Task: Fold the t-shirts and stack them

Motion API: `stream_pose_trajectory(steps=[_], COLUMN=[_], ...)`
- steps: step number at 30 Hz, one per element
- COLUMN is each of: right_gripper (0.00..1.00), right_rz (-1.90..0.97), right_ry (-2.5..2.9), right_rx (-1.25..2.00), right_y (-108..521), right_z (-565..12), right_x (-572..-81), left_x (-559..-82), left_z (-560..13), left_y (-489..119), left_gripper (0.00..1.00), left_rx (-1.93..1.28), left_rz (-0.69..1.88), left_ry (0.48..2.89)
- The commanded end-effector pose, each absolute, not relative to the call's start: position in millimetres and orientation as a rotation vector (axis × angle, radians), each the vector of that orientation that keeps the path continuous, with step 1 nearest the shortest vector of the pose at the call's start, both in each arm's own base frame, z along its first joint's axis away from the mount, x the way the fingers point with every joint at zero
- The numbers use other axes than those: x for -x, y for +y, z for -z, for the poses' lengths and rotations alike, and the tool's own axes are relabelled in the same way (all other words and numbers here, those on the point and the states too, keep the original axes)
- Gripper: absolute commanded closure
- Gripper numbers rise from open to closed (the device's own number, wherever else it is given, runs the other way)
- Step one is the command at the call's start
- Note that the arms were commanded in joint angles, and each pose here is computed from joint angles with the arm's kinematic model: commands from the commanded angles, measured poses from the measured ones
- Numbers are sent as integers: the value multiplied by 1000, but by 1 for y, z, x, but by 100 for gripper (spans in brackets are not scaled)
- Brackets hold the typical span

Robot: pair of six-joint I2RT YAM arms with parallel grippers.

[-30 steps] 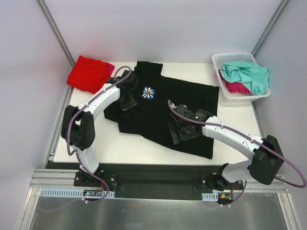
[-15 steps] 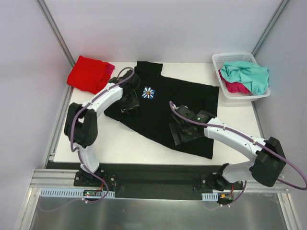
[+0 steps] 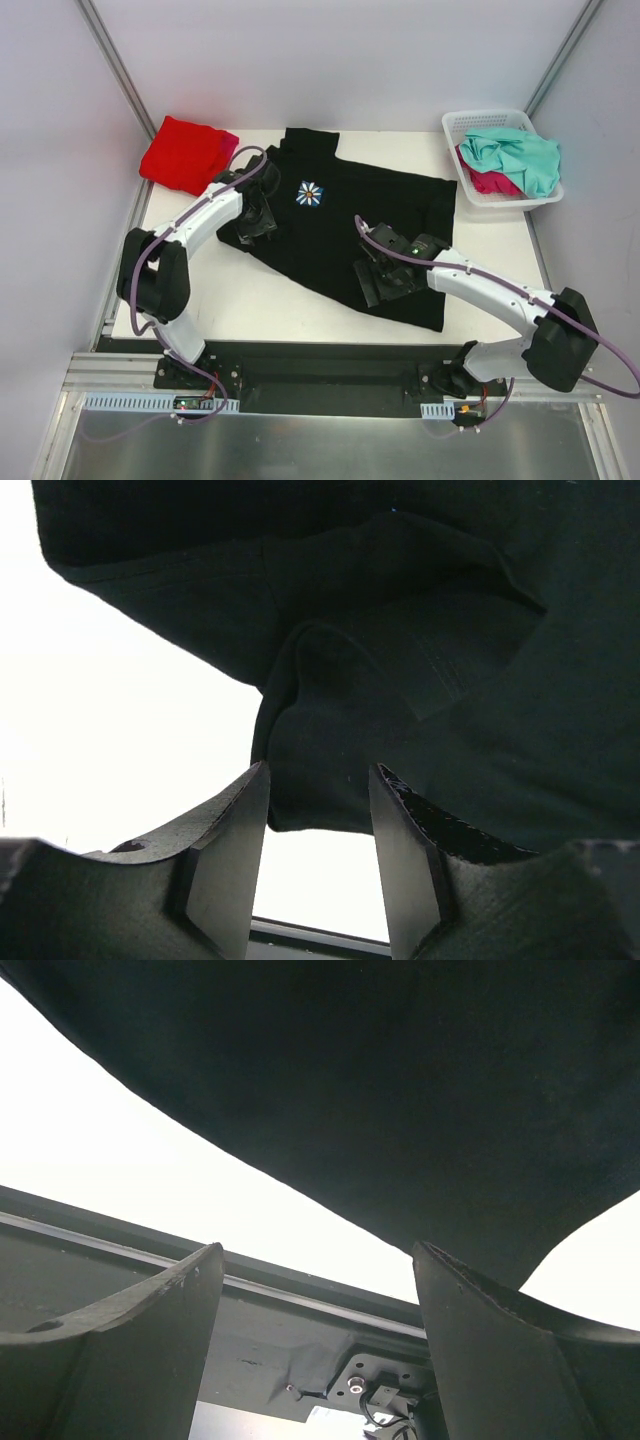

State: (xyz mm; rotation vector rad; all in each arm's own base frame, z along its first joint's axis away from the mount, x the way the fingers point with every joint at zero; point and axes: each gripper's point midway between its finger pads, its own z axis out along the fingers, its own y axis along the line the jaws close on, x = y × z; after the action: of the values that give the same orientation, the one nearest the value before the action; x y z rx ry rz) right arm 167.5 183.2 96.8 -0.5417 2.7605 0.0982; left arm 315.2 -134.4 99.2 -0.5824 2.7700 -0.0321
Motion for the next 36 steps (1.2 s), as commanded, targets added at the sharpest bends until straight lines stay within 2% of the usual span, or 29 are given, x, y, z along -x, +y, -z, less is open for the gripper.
stream_pose_trajectory(steps=[1, 19, 30, 36], right_gripper=[21, 21, 21, 21], right_rz=[-103, -90, -85, -87], right_ry=[2739, 2754, 2758, 2756], right_rx=[532, 528, 525, 529], right_y=[174, 167, 166, 167], right_z=[-103, -100, -98, -98], right_x=[-163, -159, -160, -160], left_x=[-318, -336, -344, -345], left_z=[-85, -62, -81, -68], left_y=[-127, -128, -113, -108], left_gripper=[56, 61, 60, 60], left_rx=[614, 571, 509, 485], left_rz=[-28, -74, -122, -192], left_ry=[2767, 2771, 2745, 2782])
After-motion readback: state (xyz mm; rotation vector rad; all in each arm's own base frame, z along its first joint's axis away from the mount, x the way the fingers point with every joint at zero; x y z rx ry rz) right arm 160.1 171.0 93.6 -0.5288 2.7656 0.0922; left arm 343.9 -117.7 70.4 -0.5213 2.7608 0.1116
